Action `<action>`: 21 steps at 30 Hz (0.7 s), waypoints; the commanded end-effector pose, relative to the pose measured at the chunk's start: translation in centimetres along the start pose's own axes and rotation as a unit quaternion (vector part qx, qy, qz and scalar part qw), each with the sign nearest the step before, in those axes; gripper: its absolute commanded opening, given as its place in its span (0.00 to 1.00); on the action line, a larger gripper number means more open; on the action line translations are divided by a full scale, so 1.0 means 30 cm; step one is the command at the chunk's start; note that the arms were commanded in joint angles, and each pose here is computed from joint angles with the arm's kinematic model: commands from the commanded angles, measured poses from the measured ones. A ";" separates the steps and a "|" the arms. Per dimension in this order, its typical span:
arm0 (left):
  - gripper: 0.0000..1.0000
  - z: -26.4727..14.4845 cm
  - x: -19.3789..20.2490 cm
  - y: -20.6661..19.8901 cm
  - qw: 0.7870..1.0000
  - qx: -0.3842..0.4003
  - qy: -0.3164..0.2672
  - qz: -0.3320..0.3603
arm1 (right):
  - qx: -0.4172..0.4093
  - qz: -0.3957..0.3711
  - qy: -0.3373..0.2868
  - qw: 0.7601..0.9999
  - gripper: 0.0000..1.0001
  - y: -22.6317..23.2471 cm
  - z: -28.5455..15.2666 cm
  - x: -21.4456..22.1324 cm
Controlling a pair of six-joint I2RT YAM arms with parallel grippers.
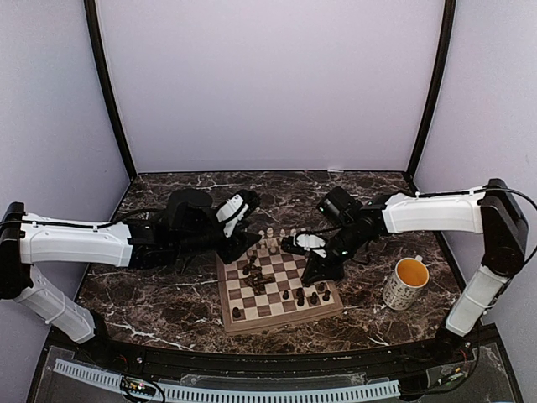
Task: Set up the chess pieces on the board
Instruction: Place the pawn at b7.
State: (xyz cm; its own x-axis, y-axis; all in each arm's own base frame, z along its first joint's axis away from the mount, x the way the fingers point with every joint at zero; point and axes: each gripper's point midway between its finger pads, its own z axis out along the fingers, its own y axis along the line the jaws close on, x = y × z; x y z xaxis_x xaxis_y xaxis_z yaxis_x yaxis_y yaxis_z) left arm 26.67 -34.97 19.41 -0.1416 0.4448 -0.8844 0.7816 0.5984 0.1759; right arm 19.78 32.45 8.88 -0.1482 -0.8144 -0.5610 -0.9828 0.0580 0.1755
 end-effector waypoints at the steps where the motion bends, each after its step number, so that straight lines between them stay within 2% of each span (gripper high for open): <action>1: 0.46 -0.021 -0.054 0.023 1.000 -0.011 -0.017 -0.008 | -0.004 -0.003 0.008 1.000 0.10 -0.001 0.036 0.019; 15: 0.46 -0.031 -0.060 0.026 1.000 -0.011 -0.017 -0.009 | -0.022 0.008 0.029 0.999 0.10 -0.001 0.078 0.052; 21: 0.46 -0.031 -0.060 0.026 1.000 -0.011 -0.017 -0.008 | -0.022 0.008 0.031 0.999 0.14 -0.002 0.081 0.056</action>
State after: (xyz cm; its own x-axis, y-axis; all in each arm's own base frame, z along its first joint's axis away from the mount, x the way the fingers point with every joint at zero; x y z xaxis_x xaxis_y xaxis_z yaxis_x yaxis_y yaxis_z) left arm 26.69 -34.78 19.19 -0.1538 0.4505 -0.8794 0.7775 0.6044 0.1736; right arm 19.60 32.16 6.11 -0.1727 -0.8461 -0.5044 -0.9732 0.0678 0.2195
